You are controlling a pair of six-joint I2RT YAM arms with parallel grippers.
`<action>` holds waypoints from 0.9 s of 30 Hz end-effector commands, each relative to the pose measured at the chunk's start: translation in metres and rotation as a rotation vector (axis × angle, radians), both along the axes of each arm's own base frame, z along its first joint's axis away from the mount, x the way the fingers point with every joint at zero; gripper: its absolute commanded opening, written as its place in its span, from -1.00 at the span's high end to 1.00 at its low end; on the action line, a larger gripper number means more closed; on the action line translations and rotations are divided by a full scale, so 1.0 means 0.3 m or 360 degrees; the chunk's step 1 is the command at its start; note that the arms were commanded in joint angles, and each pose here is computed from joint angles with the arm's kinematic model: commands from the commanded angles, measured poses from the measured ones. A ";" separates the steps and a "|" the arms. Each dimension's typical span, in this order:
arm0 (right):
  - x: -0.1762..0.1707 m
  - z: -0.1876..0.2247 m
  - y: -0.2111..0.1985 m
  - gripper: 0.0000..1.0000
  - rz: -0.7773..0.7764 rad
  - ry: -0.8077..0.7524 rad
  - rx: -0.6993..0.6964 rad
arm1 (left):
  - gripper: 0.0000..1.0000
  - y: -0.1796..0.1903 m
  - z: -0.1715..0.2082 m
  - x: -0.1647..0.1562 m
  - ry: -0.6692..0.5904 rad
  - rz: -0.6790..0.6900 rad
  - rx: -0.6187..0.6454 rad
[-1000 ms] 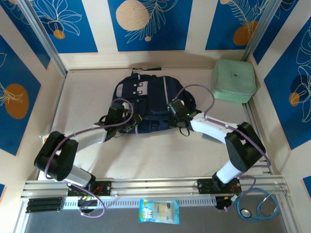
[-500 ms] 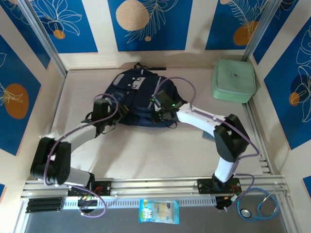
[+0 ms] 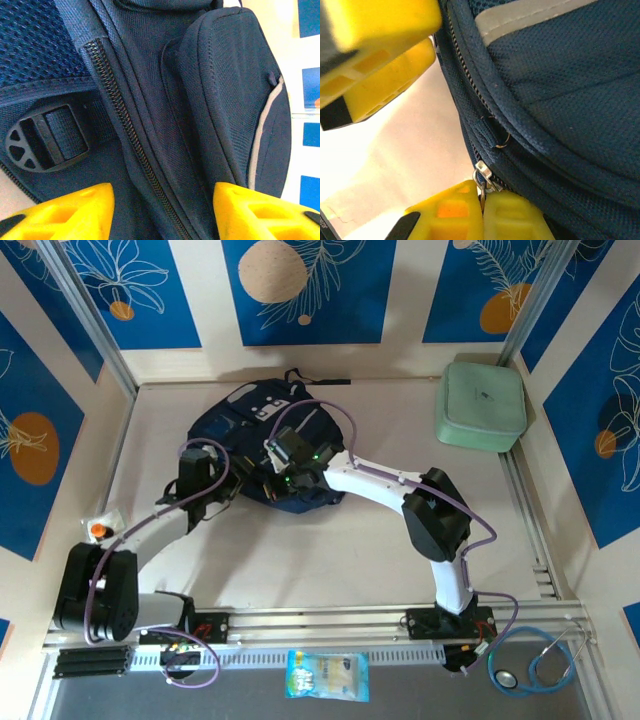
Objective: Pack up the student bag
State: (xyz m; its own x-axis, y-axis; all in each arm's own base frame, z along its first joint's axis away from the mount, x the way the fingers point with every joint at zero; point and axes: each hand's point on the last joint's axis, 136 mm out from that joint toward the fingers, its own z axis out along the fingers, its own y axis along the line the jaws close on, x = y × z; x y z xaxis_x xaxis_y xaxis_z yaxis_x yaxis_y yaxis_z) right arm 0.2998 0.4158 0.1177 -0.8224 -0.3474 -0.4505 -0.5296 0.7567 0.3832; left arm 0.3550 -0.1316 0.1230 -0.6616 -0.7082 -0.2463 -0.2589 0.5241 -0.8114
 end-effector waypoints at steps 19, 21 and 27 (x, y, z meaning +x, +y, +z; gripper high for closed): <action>-0.005 0.008 -0.291 1.00 -0.0073 -0.0246 -0.0326 | 1.00 0.008 -0.018 0.059 -0.0021 -0.0053 0.0065; 0.020 -0.002 -0.357 1.00 -0.0147 -0.0240 -0.0378 | 1.00 0.006 -0.015 0.061 -0.0029 -0.0064 0.0070; 0.133 -0.022 -0.517 1.00 -0.0480 -0.0175 -0.0497 | 1.00 -0.005 -0.017 0.060 -0.0036 -0.0115 0.0090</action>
State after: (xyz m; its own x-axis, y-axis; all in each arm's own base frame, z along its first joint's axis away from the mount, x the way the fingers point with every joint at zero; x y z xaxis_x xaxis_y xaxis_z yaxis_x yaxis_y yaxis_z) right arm 0.3316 0.3007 0.1127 -0.8175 -0.2918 -0.4966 -0.4134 0.8976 0.1531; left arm 0.3593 -0.1430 0.1101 -0.7217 -0.6530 -0.2297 -0.2369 0.5448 -0.8044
